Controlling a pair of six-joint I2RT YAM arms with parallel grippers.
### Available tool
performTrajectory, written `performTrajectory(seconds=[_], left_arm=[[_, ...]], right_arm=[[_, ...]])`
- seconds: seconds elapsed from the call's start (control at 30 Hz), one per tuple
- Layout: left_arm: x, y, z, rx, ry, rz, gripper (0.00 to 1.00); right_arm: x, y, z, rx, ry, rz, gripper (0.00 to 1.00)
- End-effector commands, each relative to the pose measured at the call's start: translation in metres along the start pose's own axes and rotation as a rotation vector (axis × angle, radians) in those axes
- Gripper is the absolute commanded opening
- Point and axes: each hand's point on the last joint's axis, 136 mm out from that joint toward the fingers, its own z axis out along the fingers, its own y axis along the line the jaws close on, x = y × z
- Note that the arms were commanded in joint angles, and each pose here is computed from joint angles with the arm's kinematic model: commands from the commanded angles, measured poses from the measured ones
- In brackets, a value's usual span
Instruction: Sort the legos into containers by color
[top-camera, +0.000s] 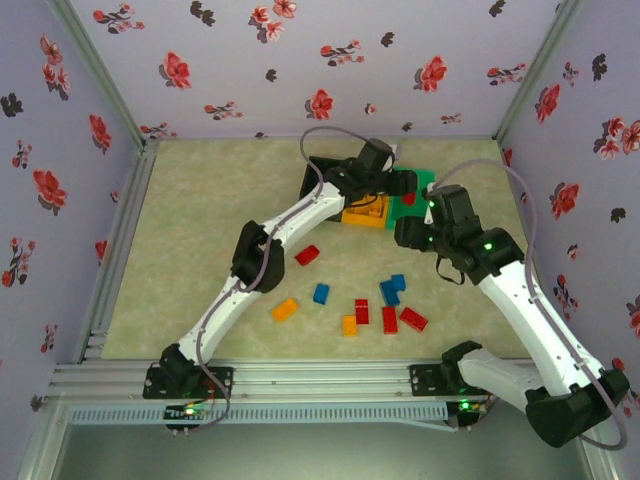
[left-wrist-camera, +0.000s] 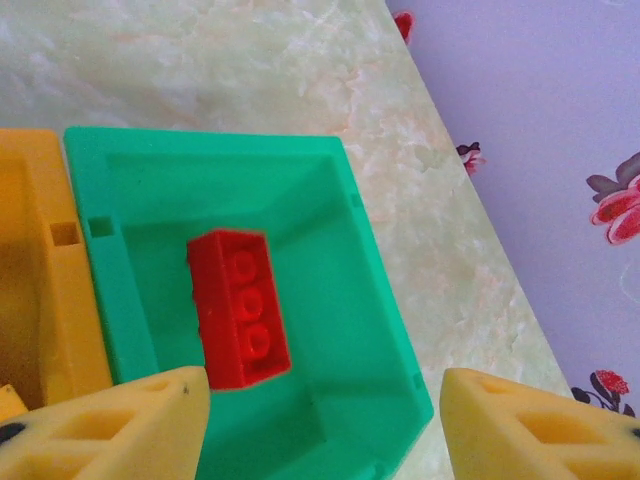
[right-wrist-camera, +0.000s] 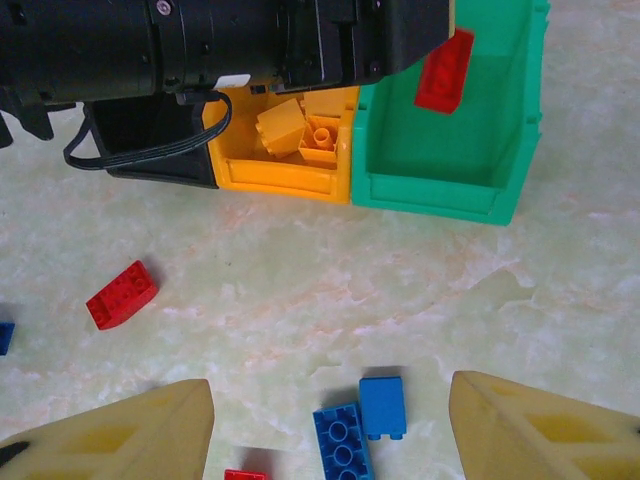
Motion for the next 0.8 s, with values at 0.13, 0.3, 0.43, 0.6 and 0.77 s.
performTrajectory(seconds=[0.13, 0.3, 0.43, 0.6, 0.77], left_arm=[[-0.051, -0.021, -0.077, -0.071, -0.127, 0.127, 0.65], [-0.054, 0.004, -0.127, -0.147, -0.121, 0.130, 0.65], [-0.036, 0.021, -0.171, -0.190, -0.097, 0.145, 0.66], [0.006, 0.055, -0.221, -0.294, -0.032, 0.128, 0.66], [0.054, 0.098, -0.281, -0.472, 0.053, 0.103, 0.67]], right_arm=[[0.009, -0.010, 0.001, 0.040, 0.019, 0.022, 0.65], [0.011, -0.011, 0.008, 0.052, 0.038, 0.016, 0.66], [0.018, -0.011, 0.017, 0.048, 0.069, 0.012, 0.66], [0.040, -0.005, 0.041, 0.030, 0.134, 0.022, 0.65], [0.072, 0.019, 0.073, -0.001, 0.211, 0.000, 0.65]])
